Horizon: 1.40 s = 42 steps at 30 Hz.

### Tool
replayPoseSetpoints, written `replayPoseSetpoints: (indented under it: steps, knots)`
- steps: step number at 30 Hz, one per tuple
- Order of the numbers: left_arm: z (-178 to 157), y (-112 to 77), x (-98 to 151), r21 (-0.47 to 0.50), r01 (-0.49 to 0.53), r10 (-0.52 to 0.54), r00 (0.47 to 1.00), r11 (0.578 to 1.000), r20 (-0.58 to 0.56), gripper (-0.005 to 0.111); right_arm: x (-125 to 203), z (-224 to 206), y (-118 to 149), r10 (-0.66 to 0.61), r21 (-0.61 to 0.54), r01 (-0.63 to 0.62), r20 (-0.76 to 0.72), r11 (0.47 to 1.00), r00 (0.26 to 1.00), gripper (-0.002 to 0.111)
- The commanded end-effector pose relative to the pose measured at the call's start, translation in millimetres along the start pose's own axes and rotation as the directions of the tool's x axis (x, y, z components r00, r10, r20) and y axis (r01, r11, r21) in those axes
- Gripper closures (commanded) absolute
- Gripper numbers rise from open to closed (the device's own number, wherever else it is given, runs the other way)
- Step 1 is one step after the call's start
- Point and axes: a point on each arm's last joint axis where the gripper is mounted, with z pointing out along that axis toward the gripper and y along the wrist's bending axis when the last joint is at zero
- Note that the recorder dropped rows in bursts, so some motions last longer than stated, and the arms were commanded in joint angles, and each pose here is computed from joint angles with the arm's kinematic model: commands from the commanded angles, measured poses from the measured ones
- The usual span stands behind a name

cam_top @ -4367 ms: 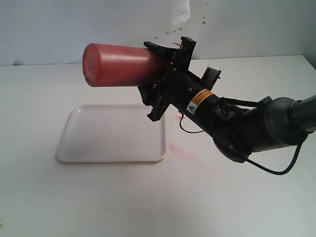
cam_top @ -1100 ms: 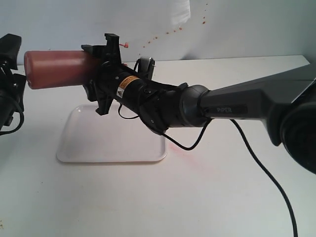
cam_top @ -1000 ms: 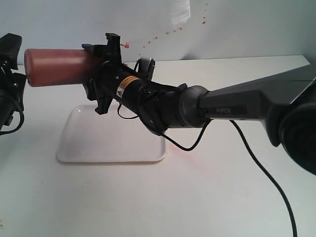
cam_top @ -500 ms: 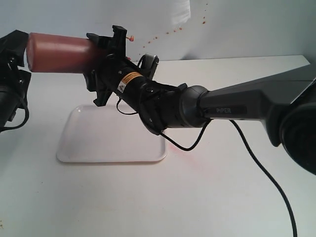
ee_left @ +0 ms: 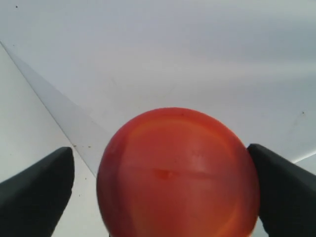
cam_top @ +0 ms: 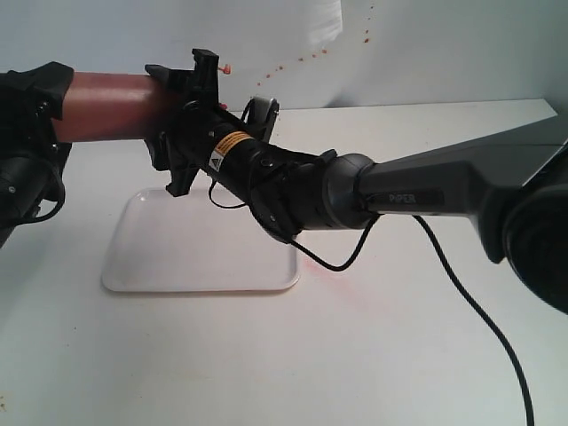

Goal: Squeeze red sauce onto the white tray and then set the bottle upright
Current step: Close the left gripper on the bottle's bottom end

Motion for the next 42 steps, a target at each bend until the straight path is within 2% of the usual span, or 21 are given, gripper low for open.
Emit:
replayPoseSetpoints:
  steps: [1, 8, 11, 16, 18, 24, 26, 28, 31, 34, 40, 42]
  knots:
    - [0.2, 0.5, 3.0, -0.015, -0.017, 0.017, 1.0, 1.0, -0.022, 0.021, 12.4, 1.4, 18.6, -0.027, -0.087, 0.021, -0.071, 0.996, 0.997, 0.108]
    - [0.4, 0.2, 2.9, -0.013, -0.014, 0.014, 1.0, 1.0, -0.022, 0.022, 12.7, 1.4, 18.8, -0.029, -0.09, 0.022, -0.074, 0.996, 0.997, 0.108]
    - [0.4, 0.0, 2.8, -0.01, -0.014, 0.014, 1.0, 1.0, -0.02, 0.033, 12.9, 1.4, 18.7, -0.034, -0.089, 0.028, -0.076, 0.996, 0.996, 0.108]
    - [0.2, -6.0, 2.0, 0.055, -0.03, 0.031, 0.999, 0.998, -0.01, 0.059, 13.1, 1.4, 18.6, -0.038, -0.088, 0.031, -0.079, 0.996, 0.996, 0.108]
    - [0.2, -7.5, 1.6, 0.072, -0.033, 0.033, 0.999, 0.997, -0.005, 0.064, 13.1, 1.4, 18.6, -0.038, -0.088, 0.031, -0.079, 0.996, 0.996, 0.108]
    - [0.0, -9.1, 0.3, 0.089, -0.03, 0.029, 1.0, 0.996, 0.01, 0.064, 13.1, 1.4, 18.6, -0.045, -0.089, 0.038, -0.078, 0.995, 0.996, 0.107]
    - [0.1, -8.8, -0.4, 0.085, -0.026, 0.024, 1.0, 0.996, 0.017, 0.064, 12.9, 1.4, 18.2, -0.045, -0.085, 0.038, -0.076, 0.996, 0.996, 0.1]
    - [0.1, -8.6, -0.7, 0.083, -0.024, 0.022, 1.0, 0.996, 0.02, 0.064, 12.8, 1.4, 18.0, -0.044, -0.082, 0.038, -0.075, 0.996, 0.996, 0.089]
    - [0.1, -8.5, -1.3, 0.082, -0.02, 0.018, 0.999, 0.996, 0.026, 0.064, 12.8, 1.4, 17.9, -0.044, -0.081, 0.038, -0.074, 0.996, 0.996, 0.064]
    - [0.1, -8.5, -1.3, 0.082, -0.02, 0.018, 0.999, 0.996, 0.026, 0.064, 12.8, 1.4, 17.9, -0.044, -0.081, 0.038, -0.074, 0.996, 0.996, 0.045]
    - [-0.3, -11.3, -3.9, 0.113, -0.02, 0.014, 0.998, 0.993, 0.055, 0.068, 13.2, 1.4, 17.4, -0.051, -0.077, 0.045, -0.079, 0.996, 0.996, 0.027]
    - [-0.8, -13.9, -5.6, 0.138, -0.059, 0.048, 0.996, 0.989, 0.08, 0.068, 13.4, 1.5, 17.0, -0.055, -0.072, 0.049, -0.08, 0.996, 0.995, 0.024]
